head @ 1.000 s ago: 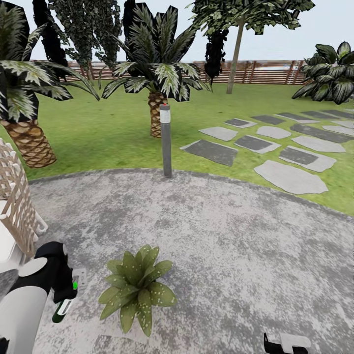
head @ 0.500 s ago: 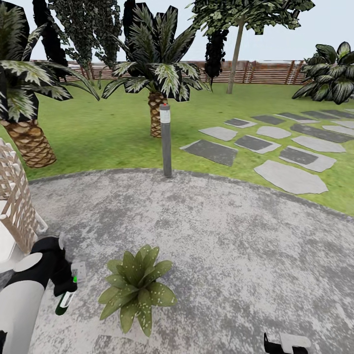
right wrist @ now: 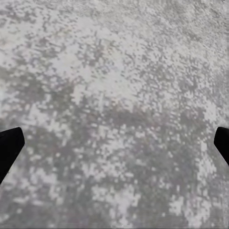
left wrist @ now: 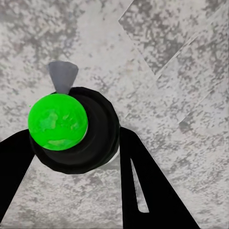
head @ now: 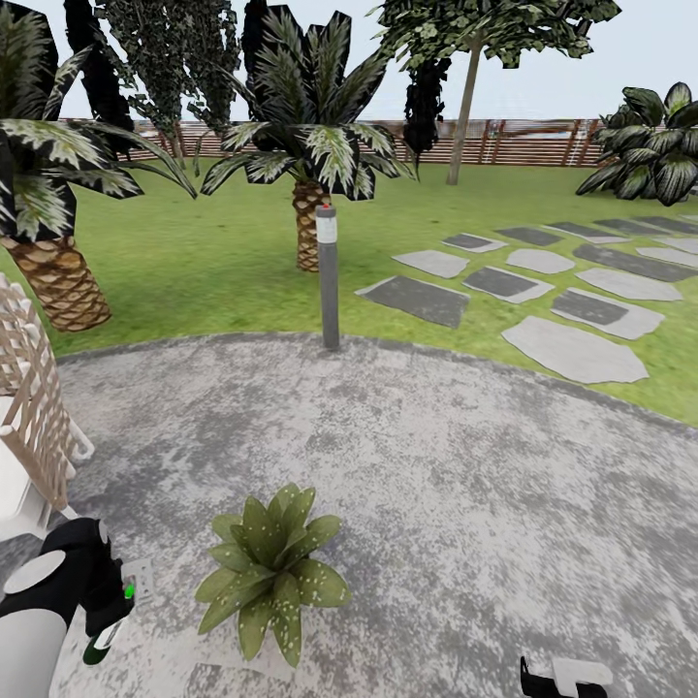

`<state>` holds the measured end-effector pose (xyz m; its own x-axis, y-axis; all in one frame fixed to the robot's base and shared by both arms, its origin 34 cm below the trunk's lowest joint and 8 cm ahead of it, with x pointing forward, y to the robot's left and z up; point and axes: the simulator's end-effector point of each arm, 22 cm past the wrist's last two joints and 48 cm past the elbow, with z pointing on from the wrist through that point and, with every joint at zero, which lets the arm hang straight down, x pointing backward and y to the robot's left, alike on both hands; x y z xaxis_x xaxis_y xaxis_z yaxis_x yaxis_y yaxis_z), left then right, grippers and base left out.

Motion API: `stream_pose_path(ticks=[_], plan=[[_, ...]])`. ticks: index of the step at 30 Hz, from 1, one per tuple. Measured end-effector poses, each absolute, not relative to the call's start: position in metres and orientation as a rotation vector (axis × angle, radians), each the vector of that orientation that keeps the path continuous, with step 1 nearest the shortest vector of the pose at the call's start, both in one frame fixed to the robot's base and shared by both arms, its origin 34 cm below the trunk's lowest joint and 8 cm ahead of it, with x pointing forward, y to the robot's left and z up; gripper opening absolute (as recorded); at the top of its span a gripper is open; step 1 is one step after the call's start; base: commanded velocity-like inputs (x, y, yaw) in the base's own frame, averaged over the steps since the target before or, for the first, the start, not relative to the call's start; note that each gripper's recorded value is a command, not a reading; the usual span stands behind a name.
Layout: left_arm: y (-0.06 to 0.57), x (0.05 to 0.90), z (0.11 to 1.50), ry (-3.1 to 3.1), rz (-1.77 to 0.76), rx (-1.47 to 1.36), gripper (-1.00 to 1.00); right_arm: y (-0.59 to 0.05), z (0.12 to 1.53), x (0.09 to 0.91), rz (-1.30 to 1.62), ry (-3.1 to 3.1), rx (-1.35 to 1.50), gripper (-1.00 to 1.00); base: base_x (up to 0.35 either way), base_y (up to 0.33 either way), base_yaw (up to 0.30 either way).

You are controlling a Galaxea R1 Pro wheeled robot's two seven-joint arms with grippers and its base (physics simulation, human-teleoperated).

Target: Pick up the pesticide atomizer in the garden and spray insectifuge to fully cover both potted plants in the garden.

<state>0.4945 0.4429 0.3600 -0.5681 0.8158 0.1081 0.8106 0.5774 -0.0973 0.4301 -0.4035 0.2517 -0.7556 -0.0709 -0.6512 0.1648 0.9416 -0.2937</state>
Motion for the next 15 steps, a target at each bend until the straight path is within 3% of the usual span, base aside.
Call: stream_pose_path(ticks=[11,15], plan=[[0.435,0.493,0.355,-2.655,0.072,-1.403,-1.00,-0.403,0.252,0.430,-0.437,2.389,0.065,1.00,0.027,0.024,-0.026],[0.429,0.497,0.357,-2.787,0.242,-1.526,-1.00,-0.404,0.252,0.430,-0.438,2.389,0.063,1.00,0.000,0.000,-0.015]])
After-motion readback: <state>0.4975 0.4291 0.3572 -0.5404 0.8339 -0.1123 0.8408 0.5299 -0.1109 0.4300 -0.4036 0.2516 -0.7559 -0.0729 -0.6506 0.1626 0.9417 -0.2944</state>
